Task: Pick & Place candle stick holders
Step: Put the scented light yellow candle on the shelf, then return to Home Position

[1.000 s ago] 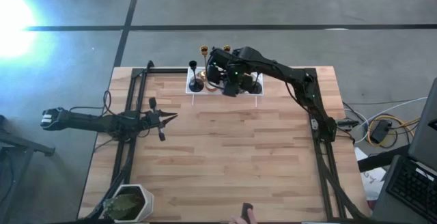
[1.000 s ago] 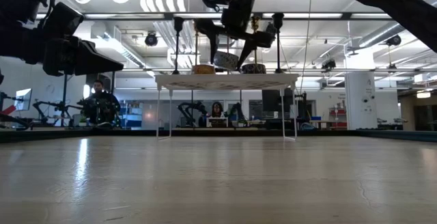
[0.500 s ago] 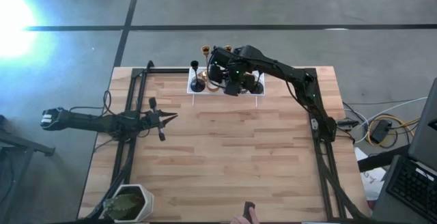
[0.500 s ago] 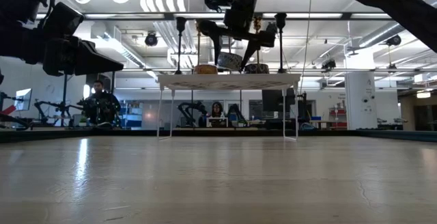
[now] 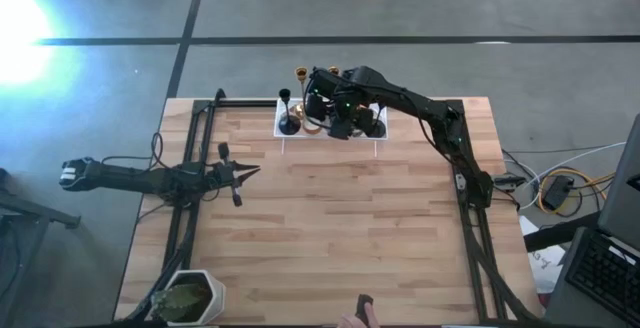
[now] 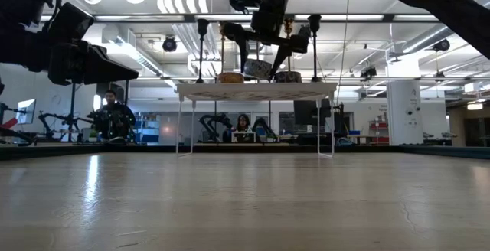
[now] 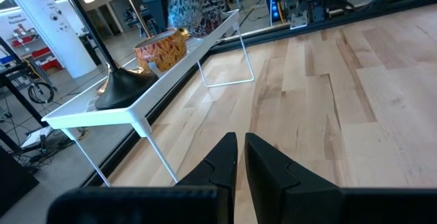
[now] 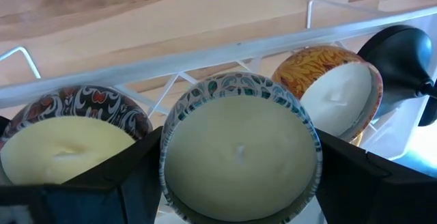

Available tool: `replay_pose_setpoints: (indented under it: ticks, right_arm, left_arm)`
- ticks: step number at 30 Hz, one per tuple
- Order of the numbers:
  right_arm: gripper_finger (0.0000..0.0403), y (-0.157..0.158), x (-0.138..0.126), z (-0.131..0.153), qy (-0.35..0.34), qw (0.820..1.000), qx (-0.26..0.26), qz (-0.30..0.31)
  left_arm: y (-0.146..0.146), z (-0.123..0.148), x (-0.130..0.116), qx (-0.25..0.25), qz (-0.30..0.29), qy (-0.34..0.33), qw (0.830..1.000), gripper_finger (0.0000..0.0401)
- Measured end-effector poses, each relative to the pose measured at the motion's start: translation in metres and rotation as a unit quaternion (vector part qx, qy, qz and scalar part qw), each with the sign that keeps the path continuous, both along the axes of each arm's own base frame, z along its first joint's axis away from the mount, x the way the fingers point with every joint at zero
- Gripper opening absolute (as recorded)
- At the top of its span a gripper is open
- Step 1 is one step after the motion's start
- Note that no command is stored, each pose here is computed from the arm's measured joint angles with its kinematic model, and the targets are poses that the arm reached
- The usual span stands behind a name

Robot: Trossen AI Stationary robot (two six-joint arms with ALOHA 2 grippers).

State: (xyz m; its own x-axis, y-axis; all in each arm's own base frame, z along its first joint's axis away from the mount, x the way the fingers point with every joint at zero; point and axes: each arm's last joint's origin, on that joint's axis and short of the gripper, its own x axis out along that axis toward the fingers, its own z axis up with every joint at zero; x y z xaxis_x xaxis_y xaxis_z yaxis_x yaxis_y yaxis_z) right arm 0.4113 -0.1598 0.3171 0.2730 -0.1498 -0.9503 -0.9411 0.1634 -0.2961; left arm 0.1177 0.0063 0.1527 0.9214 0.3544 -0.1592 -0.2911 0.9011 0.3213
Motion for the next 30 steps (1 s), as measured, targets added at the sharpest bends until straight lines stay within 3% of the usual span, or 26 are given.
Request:
replay_pose_setpoints:
  ticks: [8, 18, 30]
  right_arm:
    - [0.0321, 0.0000, 0.0000, 0.0000, 0.001, 1.000, -0.002, -0.001]
    - [0.0304, 0.0000, 0.0008, 0.0003, -0.003, 1.000, -0.004, -0.001]
    - [0.0314, 0.0058, 0.0022, 0.0063, -0.010, 0.999, -0.033, -0.005]
  left_arm:
    - [0.0000, 0.0000, 0.0000, 0.000, 0.000, 0.000, 1.000, 0.0034]
    - [0.0000, 0.0000, 0.0000, 0.000, 0.000, 0.000, 1.000, 0.0034]
    - [0.0000, 0.0000, 0.0000, 0.000, 0.000, 0.000, 1.000, 0.0034]
